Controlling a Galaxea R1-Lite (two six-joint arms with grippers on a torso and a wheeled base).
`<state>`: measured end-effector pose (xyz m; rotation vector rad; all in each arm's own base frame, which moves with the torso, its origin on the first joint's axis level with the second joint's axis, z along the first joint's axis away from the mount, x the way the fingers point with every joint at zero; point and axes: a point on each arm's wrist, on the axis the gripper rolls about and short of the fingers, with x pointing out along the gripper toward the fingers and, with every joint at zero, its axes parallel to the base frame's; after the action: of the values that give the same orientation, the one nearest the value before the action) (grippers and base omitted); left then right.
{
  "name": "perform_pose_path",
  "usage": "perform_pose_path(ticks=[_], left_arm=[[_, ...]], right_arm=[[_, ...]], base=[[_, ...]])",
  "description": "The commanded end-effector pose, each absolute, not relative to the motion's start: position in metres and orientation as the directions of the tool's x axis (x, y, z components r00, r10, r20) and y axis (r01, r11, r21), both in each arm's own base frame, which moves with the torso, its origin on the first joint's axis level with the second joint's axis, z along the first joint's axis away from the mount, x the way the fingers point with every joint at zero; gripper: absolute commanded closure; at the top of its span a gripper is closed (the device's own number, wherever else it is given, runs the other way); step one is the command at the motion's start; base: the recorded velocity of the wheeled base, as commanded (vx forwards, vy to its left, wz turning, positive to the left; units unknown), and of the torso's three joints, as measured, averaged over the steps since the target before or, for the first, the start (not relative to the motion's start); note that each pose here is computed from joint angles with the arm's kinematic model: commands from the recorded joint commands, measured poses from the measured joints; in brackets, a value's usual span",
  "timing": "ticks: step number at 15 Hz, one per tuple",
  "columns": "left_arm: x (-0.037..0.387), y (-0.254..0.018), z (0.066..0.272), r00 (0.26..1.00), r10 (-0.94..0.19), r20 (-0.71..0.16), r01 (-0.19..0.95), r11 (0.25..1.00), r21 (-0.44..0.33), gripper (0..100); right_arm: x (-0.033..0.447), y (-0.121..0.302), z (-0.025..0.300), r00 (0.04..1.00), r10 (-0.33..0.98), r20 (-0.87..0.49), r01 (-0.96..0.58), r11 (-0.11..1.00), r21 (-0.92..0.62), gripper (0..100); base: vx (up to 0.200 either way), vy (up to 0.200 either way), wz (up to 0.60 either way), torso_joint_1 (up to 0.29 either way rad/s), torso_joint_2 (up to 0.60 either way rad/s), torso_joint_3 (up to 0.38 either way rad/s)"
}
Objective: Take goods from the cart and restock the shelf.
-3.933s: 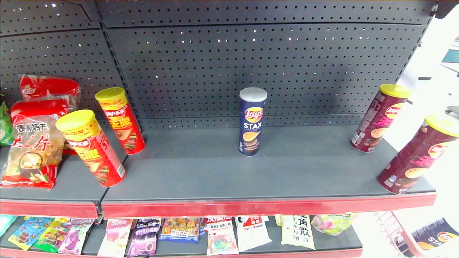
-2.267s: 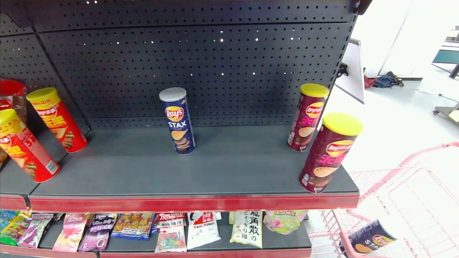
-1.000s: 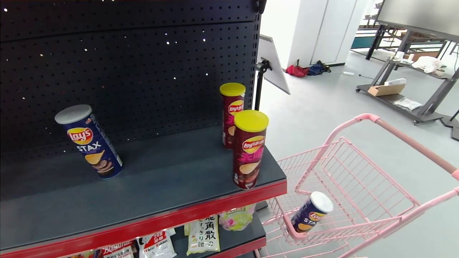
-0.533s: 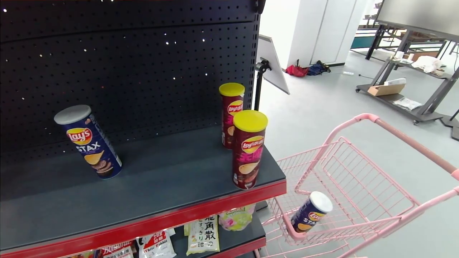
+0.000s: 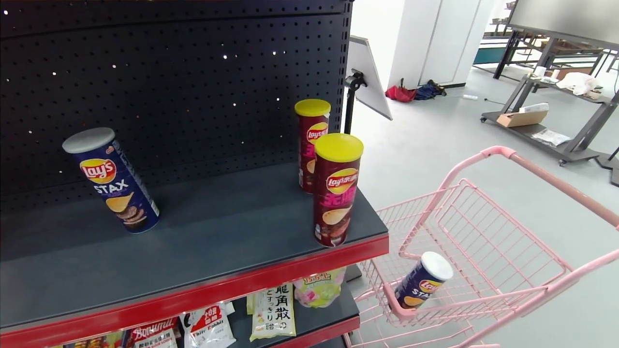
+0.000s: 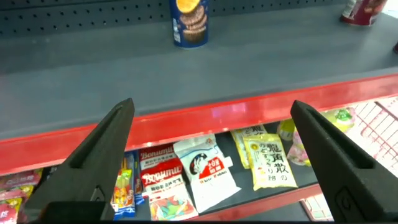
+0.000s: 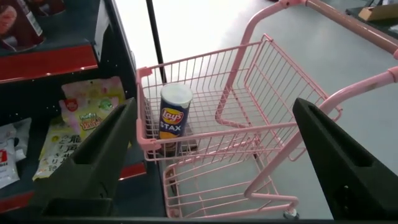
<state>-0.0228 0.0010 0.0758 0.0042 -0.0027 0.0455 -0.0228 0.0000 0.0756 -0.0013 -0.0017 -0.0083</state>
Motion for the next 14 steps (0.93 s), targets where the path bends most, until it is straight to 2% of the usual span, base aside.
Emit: perform_pose_path(ticks=[1,14], left_arm=[[-0.0228,0.0010,0.0758,0.999,0.046,0.003,-0.046,0.999,0.004,0],[-0.0228,0.0010,0.0758,0.999,0.046,0.003,-0.046,0.999,0.003,0]], right_arm=[[-0.0228,0.0000,0.0756,1.000,-0.008,0.002,0.008,1.000,-0.002,0],[-0.0228,0.0000,0.0756,1.000,-0.008,0.002,0.008,1.000,-0.002,0]], base=[[0.000,0.000,0.00,-0.134,0.34,0.207],[0.000,0.000,0.00,-0.143,0.37,0.223]])
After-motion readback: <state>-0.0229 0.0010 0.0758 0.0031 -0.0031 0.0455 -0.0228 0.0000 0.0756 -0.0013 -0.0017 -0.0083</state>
